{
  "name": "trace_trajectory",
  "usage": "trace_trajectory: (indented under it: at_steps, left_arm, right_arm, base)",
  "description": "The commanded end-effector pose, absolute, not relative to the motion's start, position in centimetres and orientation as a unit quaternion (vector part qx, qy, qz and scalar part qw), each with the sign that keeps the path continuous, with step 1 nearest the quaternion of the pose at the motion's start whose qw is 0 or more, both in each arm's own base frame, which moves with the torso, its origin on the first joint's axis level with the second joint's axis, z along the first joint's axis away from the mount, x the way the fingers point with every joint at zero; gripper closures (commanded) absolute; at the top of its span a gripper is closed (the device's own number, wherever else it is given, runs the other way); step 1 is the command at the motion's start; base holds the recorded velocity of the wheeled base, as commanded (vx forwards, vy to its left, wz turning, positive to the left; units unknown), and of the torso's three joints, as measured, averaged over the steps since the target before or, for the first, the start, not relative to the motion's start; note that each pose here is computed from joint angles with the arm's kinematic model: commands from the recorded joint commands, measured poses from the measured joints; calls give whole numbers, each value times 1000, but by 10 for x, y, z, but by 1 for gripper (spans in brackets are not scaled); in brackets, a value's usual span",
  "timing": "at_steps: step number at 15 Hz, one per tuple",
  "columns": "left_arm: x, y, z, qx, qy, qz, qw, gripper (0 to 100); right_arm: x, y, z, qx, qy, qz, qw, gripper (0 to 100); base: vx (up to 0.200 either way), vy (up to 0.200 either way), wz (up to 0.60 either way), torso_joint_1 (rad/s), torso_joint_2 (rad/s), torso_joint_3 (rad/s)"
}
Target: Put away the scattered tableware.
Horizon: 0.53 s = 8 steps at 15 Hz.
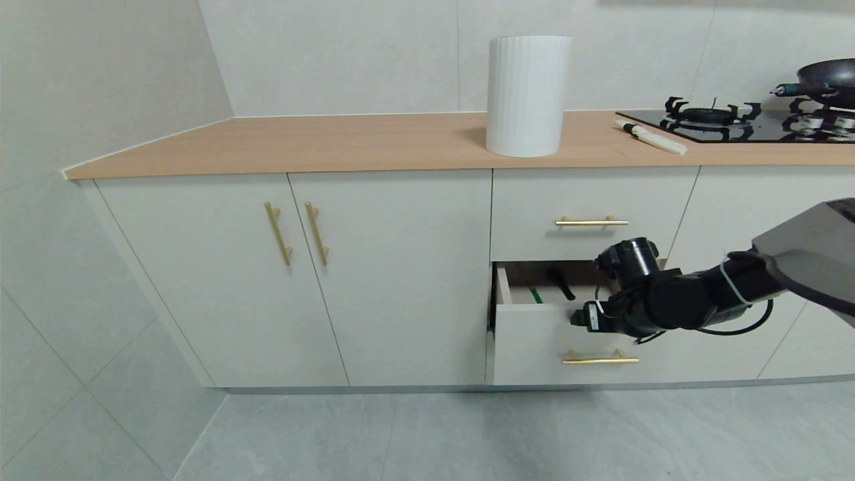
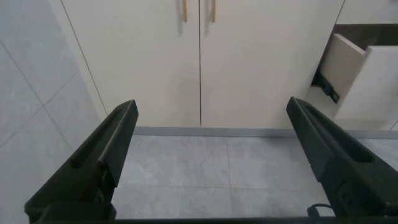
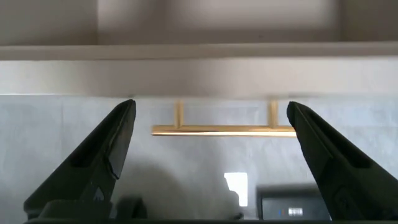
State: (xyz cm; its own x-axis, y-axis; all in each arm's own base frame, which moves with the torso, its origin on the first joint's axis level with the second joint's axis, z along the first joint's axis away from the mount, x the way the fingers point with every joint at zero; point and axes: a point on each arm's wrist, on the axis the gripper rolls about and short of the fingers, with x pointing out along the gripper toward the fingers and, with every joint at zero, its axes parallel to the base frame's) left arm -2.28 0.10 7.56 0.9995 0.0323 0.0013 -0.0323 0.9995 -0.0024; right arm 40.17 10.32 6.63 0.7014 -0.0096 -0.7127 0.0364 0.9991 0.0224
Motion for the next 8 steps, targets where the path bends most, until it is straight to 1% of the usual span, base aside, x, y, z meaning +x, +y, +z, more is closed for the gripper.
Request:
trace_trajectory:
  at_steps: [1,8]
  left_arm:
    - [-23,1,76,-2,-1,16,1000,0]
    - [-23,1,76,-2,-1,16,1000,0]
  right_arm:
    - [419,101,54,23,381,-21,924,0]
    - [458,96,26,41,335,-40,940,0]
  base:
    - [0,0,0,0,0,0]
    - [0,0,0,0,0,0]
